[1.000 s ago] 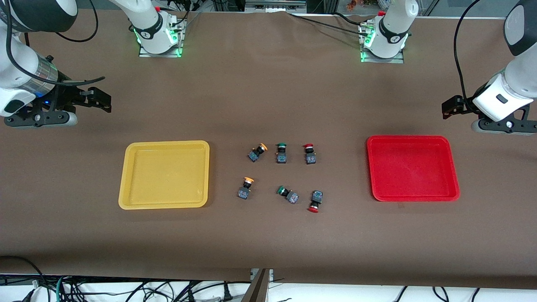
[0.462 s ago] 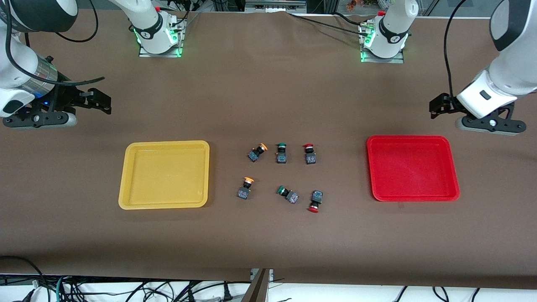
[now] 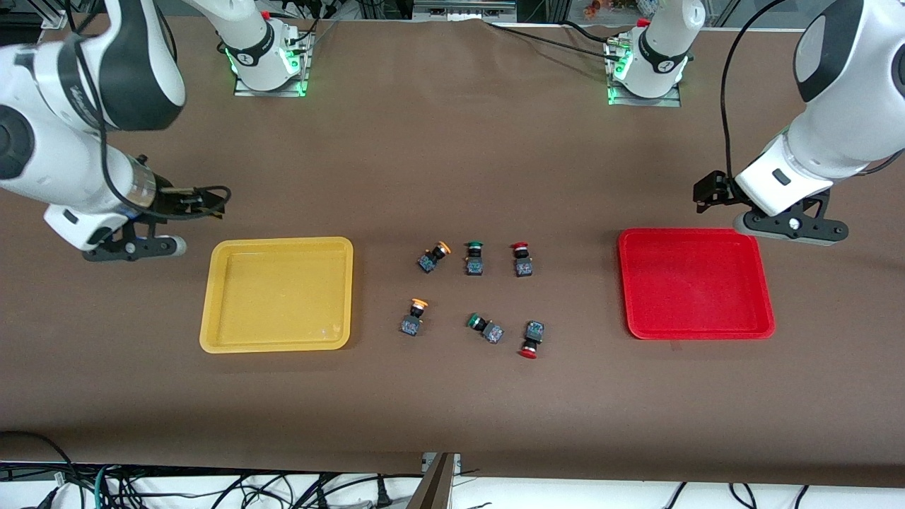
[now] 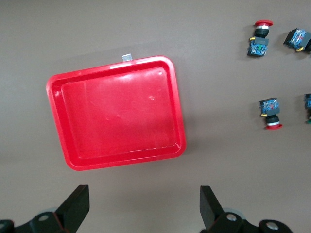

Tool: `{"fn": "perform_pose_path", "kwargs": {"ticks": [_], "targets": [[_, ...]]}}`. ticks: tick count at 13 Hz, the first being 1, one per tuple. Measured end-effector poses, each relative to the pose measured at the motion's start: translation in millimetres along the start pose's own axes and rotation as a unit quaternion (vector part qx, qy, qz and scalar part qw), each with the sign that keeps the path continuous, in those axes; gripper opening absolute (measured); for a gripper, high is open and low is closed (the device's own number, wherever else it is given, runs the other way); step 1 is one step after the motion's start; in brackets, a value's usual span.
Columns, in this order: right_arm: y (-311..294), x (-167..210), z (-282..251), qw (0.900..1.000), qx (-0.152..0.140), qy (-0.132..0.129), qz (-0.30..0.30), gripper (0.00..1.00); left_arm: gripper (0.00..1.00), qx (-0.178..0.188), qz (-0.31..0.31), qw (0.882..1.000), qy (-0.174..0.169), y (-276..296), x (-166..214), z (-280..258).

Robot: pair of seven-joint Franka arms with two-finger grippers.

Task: Place red and yellow buttons in trays
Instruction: 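Grasp the orange and red buttons with the right and left grippers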

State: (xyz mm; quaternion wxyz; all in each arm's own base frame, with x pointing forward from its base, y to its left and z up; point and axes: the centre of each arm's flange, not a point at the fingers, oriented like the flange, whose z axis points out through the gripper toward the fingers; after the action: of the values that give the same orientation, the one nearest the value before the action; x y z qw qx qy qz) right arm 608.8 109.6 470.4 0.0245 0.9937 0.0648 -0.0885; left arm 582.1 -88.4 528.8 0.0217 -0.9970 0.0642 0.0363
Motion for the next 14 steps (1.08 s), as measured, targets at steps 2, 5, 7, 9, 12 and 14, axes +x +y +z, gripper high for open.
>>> {"fn": "perform_pose_path", "kwargs": {"ticks": [2, 5, 7, 9, 12, 14], "targets": [[-46.0, 19.4, 14.2, 0.999, 0.015, 0.033, 0.012, 1.0, 1.0, -0.002, -0.013, 1.0, 0.0, 14.4, 3.2, 4.4], [-114.1, 66.4, 57.3, 0.993, 0.066, 0.051, 0.088, 1.0, 1.0, -0.004, -0.012, 1.0, 0.008, 33.5, 7.4, 7.1], [-151.6, 99.7, 98.8, 0.985, 0.085, 0.066, 0.137, 1.0, 1.0, -0.004, -0.009, 1.0, 0.011, 38.9, 8.8, 7.6], [-192.5, 124.3, 142.3, 0.973, 0.101, 0.108, 0.178, 1.0, 1.0, -0.006, -0.01, 1.0, 0.015, 39.1, 12.4, 10.6], [-247.9, 134.8, 197.4, 0.956, 0.126, 0.157, 0.214, 1.0, 1.0, -0.014, -0.01, 1.0, 0.023, 49.2, 30.9, 36.3], [-275.0, 132.6, 221.1, 0.948, 0.138, 0.172, 0.228, 1.0, 1.0, -0.022, -0.007, 1.0, -0.002, 70.5, 47.2, 80.2]]}}
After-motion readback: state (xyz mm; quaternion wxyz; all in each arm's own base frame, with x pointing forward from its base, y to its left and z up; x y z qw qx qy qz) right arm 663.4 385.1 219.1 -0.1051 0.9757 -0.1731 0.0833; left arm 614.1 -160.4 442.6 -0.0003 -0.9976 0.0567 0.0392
